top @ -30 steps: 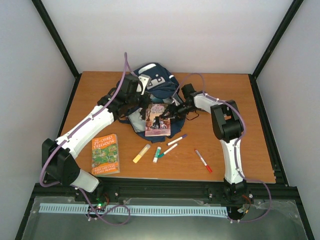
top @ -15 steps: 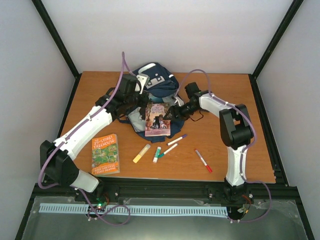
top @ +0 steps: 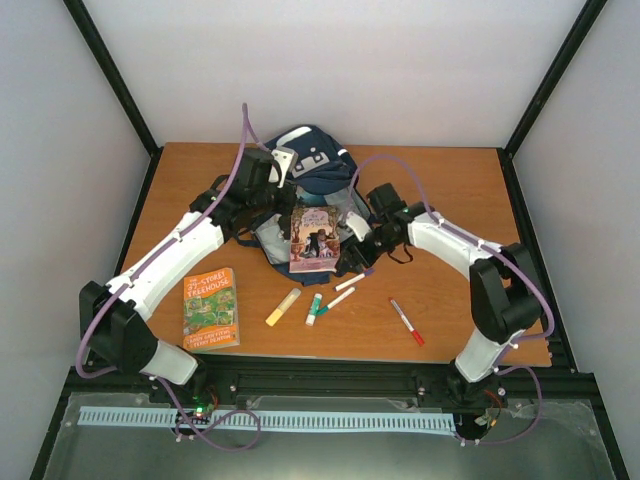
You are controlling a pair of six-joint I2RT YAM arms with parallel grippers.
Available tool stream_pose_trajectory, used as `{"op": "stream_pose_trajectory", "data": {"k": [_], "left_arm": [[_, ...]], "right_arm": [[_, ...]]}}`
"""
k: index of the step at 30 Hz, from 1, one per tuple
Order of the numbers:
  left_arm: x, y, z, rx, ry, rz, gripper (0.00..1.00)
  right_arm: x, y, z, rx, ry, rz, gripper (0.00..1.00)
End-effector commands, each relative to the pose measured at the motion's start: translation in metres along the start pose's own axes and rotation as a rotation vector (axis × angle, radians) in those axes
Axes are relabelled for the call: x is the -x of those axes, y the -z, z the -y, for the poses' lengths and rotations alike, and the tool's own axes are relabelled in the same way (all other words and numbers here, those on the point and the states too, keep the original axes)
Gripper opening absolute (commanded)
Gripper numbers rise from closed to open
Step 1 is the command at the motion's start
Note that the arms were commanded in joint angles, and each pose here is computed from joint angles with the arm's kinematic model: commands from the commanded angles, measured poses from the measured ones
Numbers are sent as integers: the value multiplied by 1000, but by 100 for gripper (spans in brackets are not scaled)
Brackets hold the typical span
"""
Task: Pack the student bag
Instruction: Place the book in the student bag.
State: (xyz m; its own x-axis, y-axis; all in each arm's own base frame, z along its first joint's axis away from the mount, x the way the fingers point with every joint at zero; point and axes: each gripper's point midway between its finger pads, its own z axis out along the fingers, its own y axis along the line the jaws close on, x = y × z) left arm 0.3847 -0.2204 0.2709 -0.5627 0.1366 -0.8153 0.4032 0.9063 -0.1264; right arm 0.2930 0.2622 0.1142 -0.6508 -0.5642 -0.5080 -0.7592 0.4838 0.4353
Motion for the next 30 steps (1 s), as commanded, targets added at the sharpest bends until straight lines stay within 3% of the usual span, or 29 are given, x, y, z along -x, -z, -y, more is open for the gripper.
{"op": "stream_pose_trajectory", "data": {"k": [1, 10, 18, 30], "left_arm": [[40, 28, -3, -1, 33, 142, 1], [39, 27, -4, 0, 34, 139, 1], [40, 28, -3, -4, 34, 141, 1], [41, 31, -3, -6, 33, 145, 1]], "right_arm": [[-15, -13, 7, -153, 217, -77, 72], [-5, -27, 17, -322, 347, -106, 70], [27, -26, 38, -442, 366, -36, 57], [75, -36, 75, -595, 397, 48, 52]]}}
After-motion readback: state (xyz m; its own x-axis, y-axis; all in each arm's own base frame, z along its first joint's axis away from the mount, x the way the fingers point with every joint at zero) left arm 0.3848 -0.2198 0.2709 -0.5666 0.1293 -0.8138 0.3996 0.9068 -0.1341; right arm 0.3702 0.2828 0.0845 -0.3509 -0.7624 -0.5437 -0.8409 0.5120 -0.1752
